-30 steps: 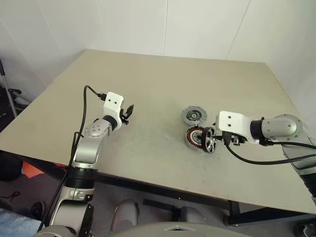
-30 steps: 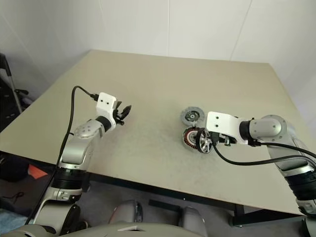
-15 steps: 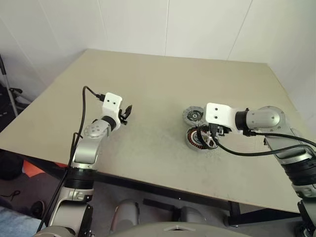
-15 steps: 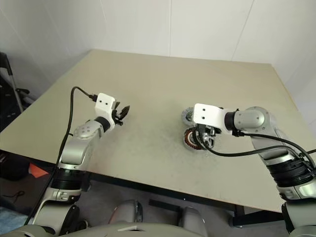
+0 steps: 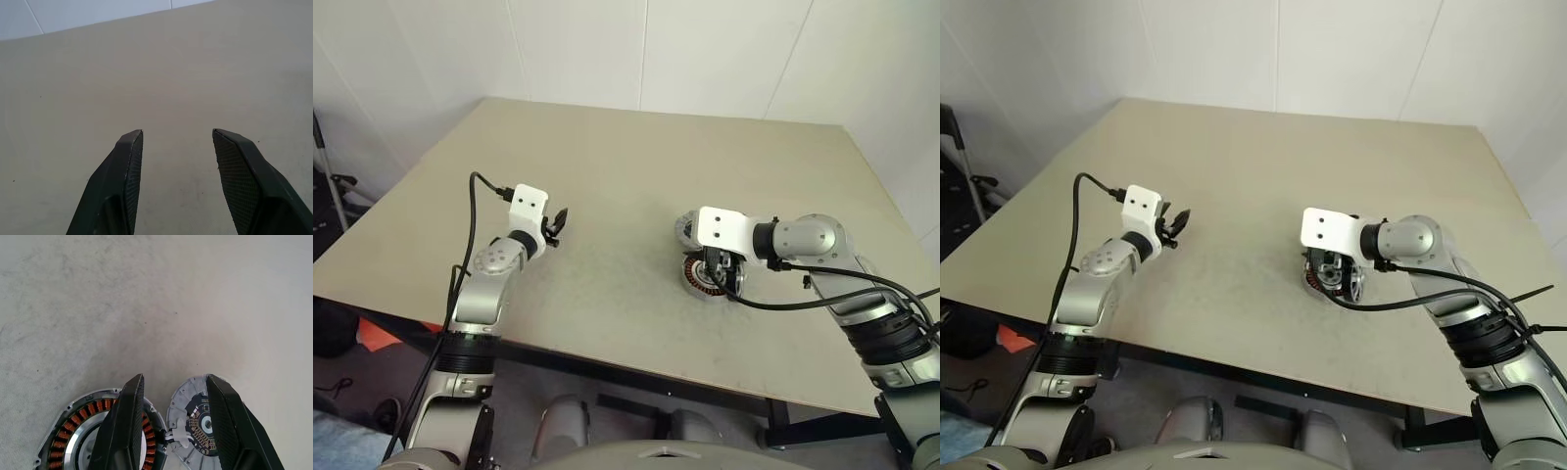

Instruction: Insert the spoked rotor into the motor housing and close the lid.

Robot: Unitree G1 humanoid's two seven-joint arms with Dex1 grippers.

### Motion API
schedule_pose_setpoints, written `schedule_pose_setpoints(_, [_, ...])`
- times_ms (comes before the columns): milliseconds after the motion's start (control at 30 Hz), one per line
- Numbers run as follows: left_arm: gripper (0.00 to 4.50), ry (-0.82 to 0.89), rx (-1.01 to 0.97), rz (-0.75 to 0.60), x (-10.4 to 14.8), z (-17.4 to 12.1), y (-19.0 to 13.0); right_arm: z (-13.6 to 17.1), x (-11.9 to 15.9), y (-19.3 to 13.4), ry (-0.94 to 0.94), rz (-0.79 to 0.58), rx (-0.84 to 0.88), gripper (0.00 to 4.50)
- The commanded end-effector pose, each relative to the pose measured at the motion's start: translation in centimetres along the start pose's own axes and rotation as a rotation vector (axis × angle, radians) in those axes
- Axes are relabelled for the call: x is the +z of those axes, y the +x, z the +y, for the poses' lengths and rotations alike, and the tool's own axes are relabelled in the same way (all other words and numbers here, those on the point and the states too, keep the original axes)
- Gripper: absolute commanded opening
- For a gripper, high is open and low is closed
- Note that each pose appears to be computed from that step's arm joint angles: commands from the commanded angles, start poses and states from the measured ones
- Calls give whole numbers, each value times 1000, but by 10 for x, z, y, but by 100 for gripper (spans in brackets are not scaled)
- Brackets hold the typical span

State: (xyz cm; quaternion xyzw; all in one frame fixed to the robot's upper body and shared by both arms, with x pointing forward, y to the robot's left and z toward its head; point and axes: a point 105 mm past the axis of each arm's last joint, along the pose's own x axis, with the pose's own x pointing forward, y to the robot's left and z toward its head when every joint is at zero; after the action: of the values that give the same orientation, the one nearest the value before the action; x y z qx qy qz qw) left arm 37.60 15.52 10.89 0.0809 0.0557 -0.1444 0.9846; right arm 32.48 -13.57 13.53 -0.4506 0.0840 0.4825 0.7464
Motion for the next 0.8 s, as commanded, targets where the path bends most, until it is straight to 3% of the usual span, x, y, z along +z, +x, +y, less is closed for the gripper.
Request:
schedule_pose_setpoints(33, [238, 20, 12, -56, 16, 4, 0, -12, 11, -1, -43, -22, -43, 226])
schedule_pose_setpoints(267, [238, 18, 14, -49, 12, 3, 0, -31, 15, -19, -90, -9, -96, 226])
schedule_pose_setpoints(500, [238, 15, 3, -47, 10, -2, 2, -52, -18, -56, -120, 161, -154, 226])
schedule_pose_setpoints(633, [238, 15, -2, -46, 10, -2, 2, -44, -38, -67, -117, 242, -109, 226])
schedule_pose_setpoints(800, [238, 17, -3, -43, 9, -2, 2, -28, -40, -75, -125, 251, -43, 226])
